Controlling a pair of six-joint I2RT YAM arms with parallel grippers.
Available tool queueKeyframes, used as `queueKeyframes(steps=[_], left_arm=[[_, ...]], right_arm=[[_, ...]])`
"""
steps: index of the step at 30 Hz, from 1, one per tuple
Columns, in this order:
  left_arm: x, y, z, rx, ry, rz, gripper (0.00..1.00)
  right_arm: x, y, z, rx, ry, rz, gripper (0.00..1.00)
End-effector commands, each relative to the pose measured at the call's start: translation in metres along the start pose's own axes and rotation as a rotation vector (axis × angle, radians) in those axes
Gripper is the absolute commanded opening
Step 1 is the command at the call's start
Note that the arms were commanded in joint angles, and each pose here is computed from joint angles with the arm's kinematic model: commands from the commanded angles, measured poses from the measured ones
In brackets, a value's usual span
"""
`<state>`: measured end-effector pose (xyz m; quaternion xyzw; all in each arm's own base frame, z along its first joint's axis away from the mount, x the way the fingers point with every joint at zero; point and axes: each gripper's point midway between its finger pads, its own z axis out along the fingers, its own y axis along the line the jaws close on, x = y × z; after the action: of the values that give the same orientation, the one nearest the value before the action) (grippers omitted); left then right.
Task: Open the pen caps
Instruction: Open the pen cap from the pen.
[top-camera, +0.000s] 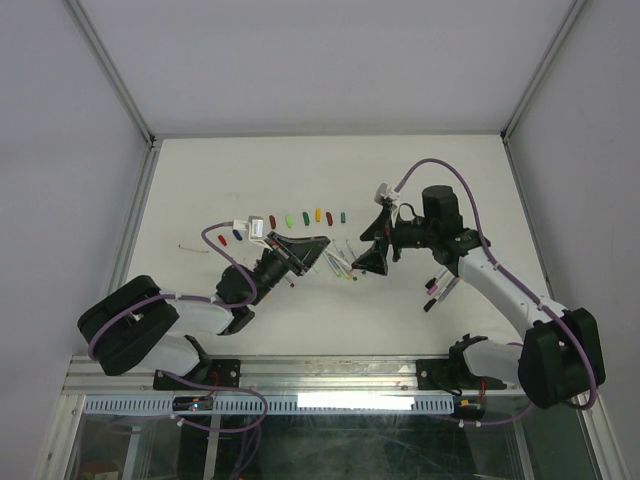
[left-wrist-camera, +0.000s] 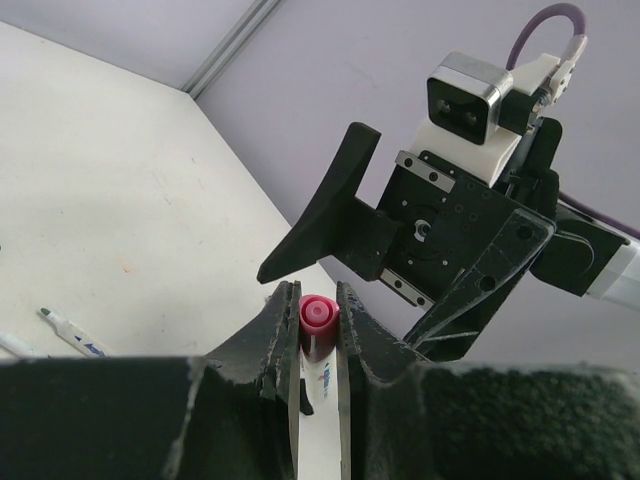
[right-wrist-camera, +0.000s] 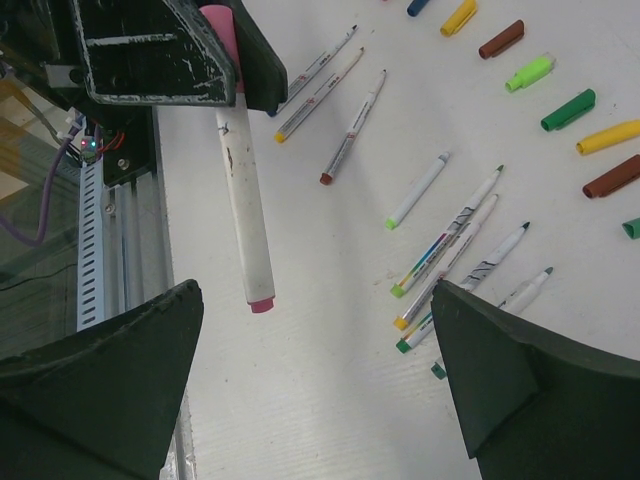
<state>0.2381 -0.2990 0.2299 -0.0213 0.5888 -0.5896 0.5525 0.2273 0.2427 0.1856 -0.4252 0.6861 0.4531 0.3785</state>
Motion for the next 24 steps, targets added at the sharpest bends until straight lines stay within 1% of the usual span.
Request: queueKeyframes(steps=[1, 6, 10, 13, 17, 23, 24], left_arm=[[-0.017, -0.025, 0.010, 0.089, -0.070, -0.019, 0.00], [-0.018, -0.030, 0.016, 0.107, -0.070, -0.023, 0.00], [-0.007, -0.024, 0.023, 0.101, -0.042, -0.038, 0.00], [-0.002, -0.024, 0.027, 0.109, -0.026, -0.055, 0.00], [0.004, -0.022, 0.031, 0.117, -0.013, -0.081, 0.00], [0.010, -0.025, 0.035, 0.137, 0.009, -0.110, 0.00], [0.010, -0.025, 0.035, 0.138, 0.010, -0.112, 0.00]], right_arm=[[-0.005, -0.001, 0.003, -0.003, -0.019, -0.031, 0.98], [-0.003, -0.003, 0.008, 0.013, -0.019, -0.027, 0.93], [0.003, 0.001, 0.017, -0.003, -0.005, -0.028, 0.88], [0.000, 0.010, 0.021, -0.041, -0.019, -0.038, 0.80], [0.001, 0.014, 0.025, -0.041, -0.020, -0.066, 0.64], [0.004, 0.014, 0.030, -0.044, 0.000, -0.088, 0.34], [0.004, 0.014, 0.030, -0.042, 0.002, -0.094, 0.26]])
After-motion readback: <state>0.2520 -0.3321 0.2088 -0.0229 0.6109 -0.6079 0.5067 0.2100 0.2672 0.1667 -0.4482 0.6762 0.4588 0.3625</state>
